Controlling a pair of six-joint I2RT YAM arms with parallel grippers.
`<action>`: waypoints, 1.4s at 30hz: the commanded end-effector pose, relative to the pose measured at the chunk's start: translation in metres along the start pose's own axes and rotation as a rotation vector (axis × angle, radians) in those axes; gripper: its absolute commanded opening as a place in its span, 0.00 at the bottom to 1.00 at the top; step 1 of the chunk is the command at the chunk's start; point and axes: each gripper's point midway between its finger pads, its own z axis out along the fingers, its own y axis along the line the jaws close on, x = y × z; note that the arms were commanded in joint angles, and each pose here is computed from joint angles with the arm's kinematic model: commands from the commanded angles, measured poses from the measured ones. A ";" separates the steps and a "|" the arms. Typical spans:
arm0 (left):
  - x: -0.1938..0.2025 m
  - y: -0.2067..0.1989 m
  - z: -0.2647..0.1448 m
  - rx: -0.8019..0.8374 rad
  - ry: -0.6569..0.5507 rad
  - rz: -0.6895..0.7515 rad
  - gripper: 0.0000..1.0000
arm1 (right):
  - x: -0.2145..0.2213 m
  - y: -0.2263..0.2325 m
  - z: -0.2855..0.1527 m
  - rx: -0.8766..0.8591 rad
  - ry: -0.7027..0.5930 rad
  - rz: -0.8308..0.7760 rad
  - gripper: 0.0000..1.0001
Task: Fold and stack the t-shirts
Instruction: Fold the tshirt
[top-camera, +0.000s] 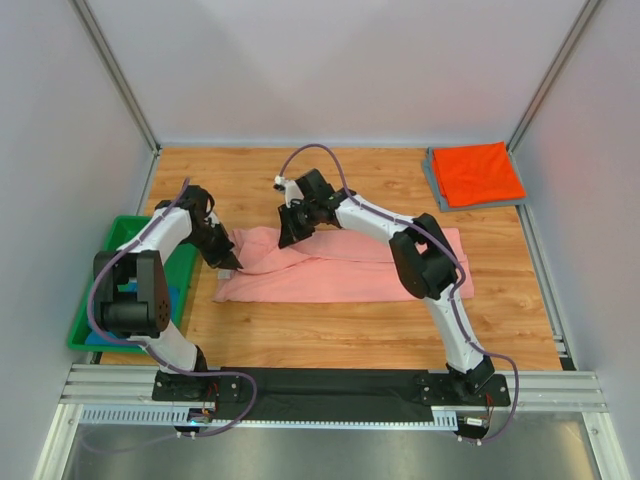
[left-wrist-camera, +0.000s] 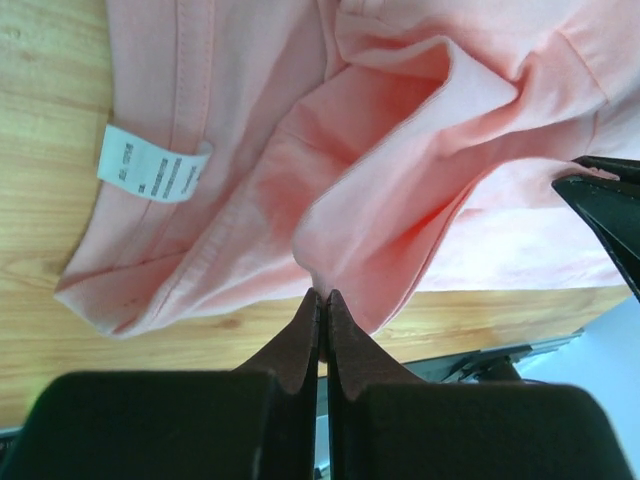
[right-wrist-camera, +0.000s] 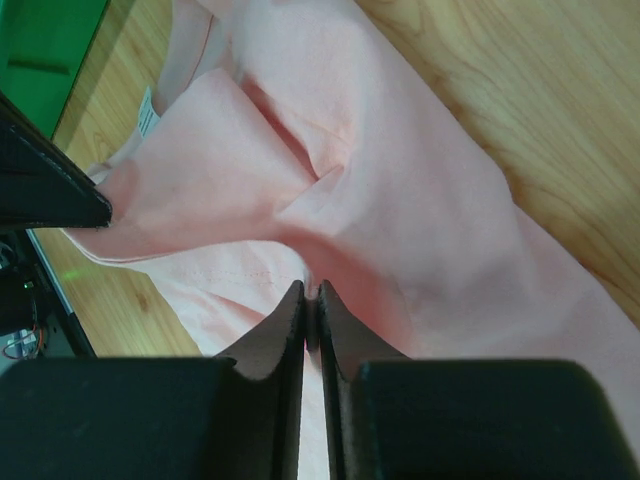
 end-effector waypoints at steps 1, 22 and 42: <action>0.000 -0.005 -0.018 -0.024 -0.040 -0.028 0.00 | -0.031 0.024 -0.035 -0.043 -0.066 -0.067 0.08; 0.059 0.008 -0.012 -0.089 -0.011 -0.064 0.00 | 0.000 0.031 -0.075 -0.029 -0.059 -0.100 0.00; 0.068 0.019 0.003 -0.209 0.012 -0.001 0.25 | 0.074 0.025 -0.084 -0.052 0.105 -0.061 0.21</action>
